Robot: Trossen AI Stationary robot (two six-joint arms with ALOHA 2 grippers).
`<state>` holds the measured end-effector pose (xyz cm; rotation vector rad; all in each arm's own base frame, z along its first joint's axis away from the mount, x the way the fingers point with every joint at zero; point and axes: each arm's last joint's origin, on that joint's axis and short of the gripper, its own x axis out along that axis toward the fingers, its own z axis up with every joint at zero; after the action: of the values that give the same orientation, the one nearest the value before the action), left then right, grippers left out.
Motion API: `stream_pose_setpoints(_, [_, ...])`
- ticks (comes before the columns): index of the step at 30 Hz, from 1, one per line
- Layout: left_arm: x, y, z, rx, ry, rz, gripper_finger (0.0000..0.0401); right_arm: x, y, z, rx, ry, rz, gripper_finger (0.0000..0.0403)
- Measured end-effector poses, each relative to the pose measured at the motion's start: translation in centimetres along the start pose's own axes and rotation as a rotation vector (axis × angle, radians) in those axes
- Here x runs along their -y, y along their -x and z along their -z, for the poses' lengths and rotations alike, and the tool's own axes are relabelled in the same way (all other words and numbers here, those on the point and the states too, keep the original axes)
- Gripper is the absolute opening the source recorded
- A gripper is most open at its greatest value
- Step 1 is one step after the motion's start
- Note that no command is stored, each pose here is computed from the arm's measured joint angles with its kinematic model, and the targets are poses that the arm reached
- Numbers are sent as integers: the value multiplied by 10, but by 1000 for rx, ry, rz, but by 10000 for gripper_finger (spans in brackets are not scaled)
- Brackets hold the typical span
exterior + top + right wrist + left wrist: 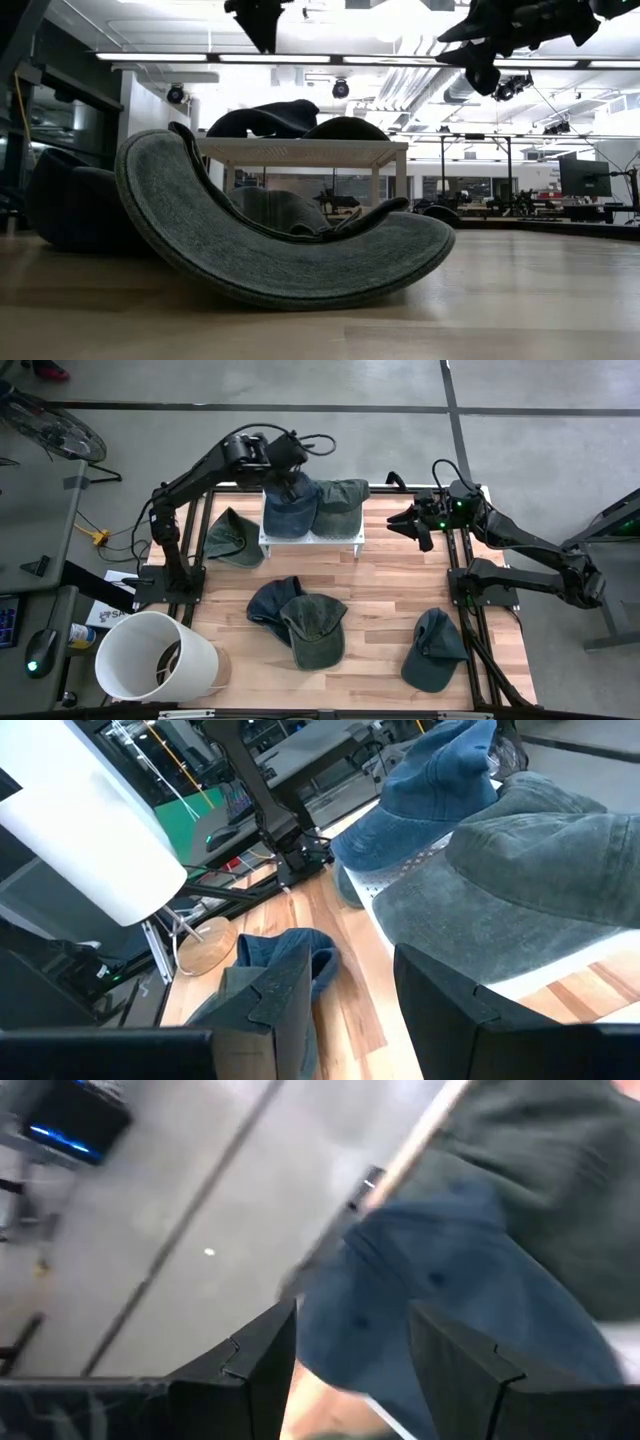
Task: Pick & Place hat
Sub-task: Stack the bottom gray cap on top of the other gray cap on the shelf
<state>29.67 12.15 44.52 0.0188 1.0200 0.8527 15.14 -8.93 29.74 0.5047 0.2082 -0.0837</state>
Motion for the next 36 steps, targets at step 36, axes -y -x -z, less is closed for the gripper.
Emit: stream_pose_setpoints(36, [181, 102, 73, -384, 685, 492, 184, -2, 5, 5, -33, 94, 3, 138])
